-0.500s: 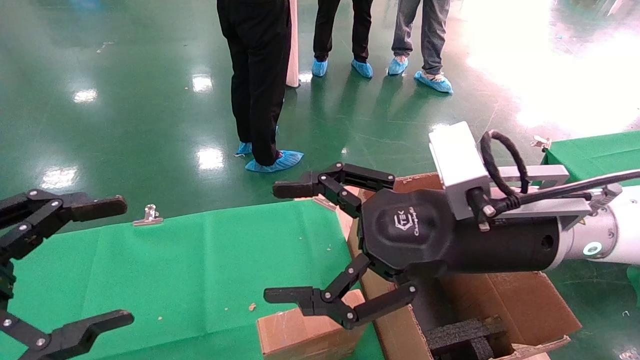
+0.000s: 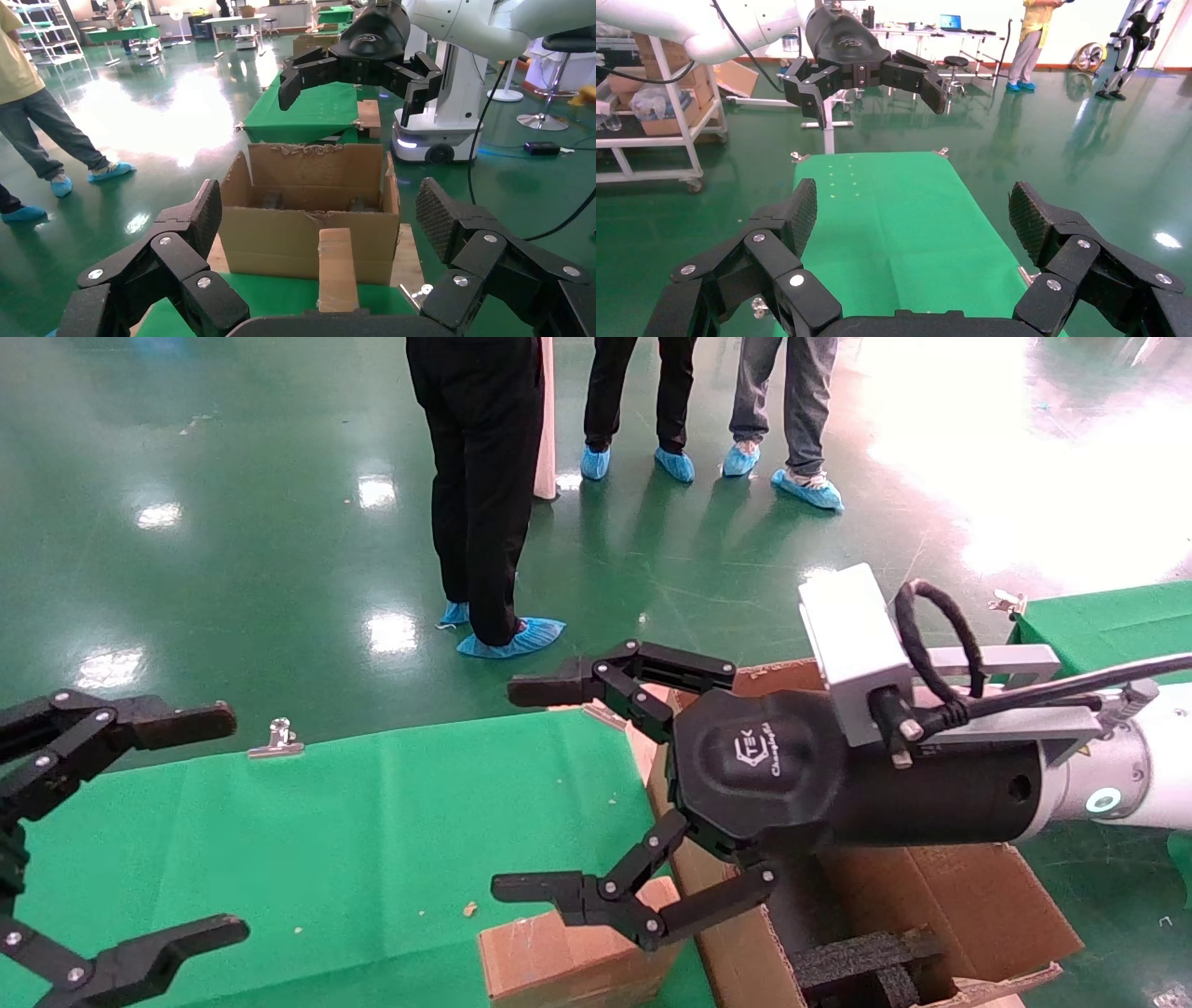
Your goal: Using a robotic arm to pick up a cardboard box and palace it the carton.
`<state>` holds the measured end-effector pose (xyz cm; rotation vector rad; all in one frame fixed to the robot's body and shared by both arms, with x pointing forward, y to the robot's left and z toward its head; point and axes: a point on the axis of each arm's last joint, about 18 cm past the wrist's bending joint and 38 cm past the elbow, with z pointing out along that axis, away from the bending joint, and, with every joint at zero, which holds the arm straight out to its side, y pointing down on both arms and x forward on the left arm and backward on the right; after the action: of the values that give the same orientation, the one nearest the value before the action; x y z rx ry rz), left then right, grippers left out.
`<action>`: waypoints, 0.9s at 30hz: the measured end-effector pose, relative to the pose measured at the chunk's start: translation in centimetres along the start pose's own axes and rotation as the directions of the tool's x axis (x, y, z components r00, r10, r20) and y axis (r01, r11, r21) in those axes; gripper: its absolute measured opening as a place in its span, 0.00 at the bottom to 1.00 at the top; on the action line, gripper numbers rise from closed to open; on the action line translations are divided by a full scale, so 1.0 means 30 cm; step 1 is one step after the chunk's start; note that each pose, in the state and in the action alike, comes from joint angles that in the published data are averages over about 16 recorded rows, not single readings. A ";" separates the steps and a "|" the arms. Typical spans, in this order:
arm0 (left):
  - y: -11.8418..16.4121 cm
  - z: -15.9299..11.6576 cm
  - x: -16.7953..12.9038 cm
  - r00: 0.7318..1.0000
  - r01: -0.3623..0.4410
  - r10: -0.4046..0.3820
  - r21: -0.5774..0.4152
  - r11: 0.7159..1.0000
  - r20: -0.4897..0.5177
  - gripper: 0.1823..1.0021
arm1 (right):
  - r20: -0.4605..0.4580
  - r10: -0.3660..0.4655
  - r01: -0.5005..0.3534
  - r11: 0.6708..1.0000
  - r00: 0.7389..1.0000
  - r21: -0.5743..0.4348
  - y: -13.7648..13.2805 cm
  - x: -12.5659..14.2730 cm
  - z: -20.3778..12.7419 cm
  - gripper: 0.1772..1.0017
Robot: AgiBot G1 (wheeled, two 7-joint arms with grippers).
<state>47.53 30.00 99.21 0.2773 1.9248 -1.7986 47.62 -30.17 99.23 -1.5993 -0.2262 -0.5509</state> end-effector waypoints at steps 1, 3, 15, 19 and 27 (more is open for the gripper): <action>0.000 0.000 0.000 1.000 0.000 0.000 0.000 1.000 0.000 1.00 | 0.000 0.000 0.000 1.000 1.000 0.000 0.000 0.000 0.000 1.00; 0.000 0.000 0.000 1.000 0.000 0.000 0.000 1.000 0.000 1.00 | 0.000 0.000 0.000 1.000 1.000 0.000 0.000 0.000 0.000 1.00; 0.000 0.000 0.000 1.000 0.000 0.000 0.001 1.000 0.000 0.96 | 0.008 0.002 -0.001 0.999 1.000 -0.039 0.018 0.005 0.007 1.00; 0.000 0.000 0.000 1.000 0.000 0.000 0.001 1.000 0.000 0.91 | 0.022 0.006 -0.004 0.995 1.000 -0.099 0.043 0.015 0.020 1.00; 0.000 0.000 0.000 1.000 0.000 0.000 0.001 1.000 0.000 0.78 | 0.063 0.023 -0.005 0.960 0.998 -0.279 0.116 0.049 0.060 1.00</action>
<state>47.54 30.01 99.22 0.2777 1.9243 -1.7993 50.87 -29.09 96.84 -1.8933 -0.1920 -0.5375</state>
